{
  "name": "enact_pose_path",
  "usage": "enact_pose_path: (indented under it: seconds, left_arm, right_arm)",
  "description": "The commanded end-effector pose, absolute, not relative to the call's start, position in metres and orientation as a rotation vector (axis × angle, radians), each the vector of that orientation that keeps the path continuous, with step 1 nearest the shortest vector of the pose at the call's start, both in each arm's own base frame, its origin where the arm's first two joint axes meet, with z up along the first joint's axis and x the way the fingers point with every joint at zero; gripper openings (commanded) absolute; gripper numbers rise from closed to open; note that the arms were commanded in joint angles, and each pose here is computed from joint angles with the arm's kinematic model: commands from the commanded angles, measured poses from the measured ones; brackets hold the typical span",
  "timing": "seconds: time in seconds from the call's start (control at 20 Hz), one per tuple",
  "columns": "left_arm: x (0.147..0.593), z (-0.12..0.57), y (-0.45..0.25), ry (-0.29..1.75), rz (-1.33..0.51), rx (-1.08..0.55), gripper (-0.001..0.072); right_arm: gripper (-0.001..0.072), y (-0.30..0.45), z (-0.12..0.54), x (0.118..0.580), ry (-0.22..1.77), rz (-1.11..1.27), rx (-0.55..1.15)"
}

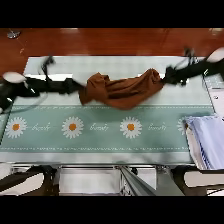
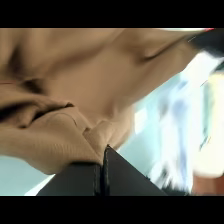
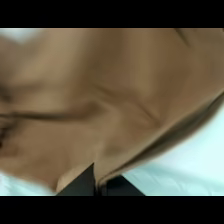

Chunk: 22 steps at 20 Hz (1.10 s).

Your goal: Fold the shirts.

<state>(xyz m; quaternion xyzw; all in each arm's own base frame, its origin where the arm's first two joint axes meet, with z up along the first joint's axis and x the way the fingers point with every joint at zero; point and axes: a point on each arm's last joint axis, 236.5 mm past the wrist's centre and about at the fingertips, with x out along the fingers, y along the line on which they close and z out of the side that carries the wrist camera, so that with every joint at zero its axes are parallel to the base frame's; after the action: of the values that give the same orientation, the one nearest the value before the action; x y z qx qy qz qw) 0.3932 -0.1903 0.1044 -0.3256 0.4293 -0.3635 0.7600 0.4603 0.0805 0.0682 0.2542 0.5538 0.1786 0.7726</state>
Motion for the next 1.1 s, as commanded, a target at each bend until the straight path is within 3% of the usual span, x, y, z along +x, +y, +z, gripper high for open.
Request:
enact_pose_path:
  seconds: [0.0, 0.2, 0.45, 0.6, 0.8, 1.05]
  left_arm:
    - [0.418, 0.282, -0.17, 0.496, -0.848, -0.599, 0.0025]
    - [0.374, 0.444, -0.134, 0.116, -0.767, -0.448, 0.0025]
    - [0.276, 0.549, -0.087, -0.188, -0.483, -0.196, 0.0025]
    - [0.22, 0.57, -0.07, -0.282, -0.325, -0.09, 0.0025]
    - [0.174, 0.578, -0.058, -0.338, -0.19, 0.004, 0.0025]
    - [0.216, 0.494, -0.067, -0.009, -0.269, -0.063, 0.0025]
  right_arm:
    - [0.0029, 0.079, 0.251, 0.481, 0.797, 0.452, 0.371]
    - [0.0029, 0.08, 0.414, 0.413, 0.389, 0.441, 0.229]
    - [0.0029, 0.085, 0.489, 0.294, 0.164, 0.412, 0.075]
    - [0.0029, 0.074, 0.516, 0.24, 0.06, 0.329, 0.011]
    - [0.0029, 0.071, 0.519, 0.201, 0.039, 0.291, -0.02]
    - [0.0029, 0.076, 0.459, 0.221, 0.254, 0.334, 0.017]
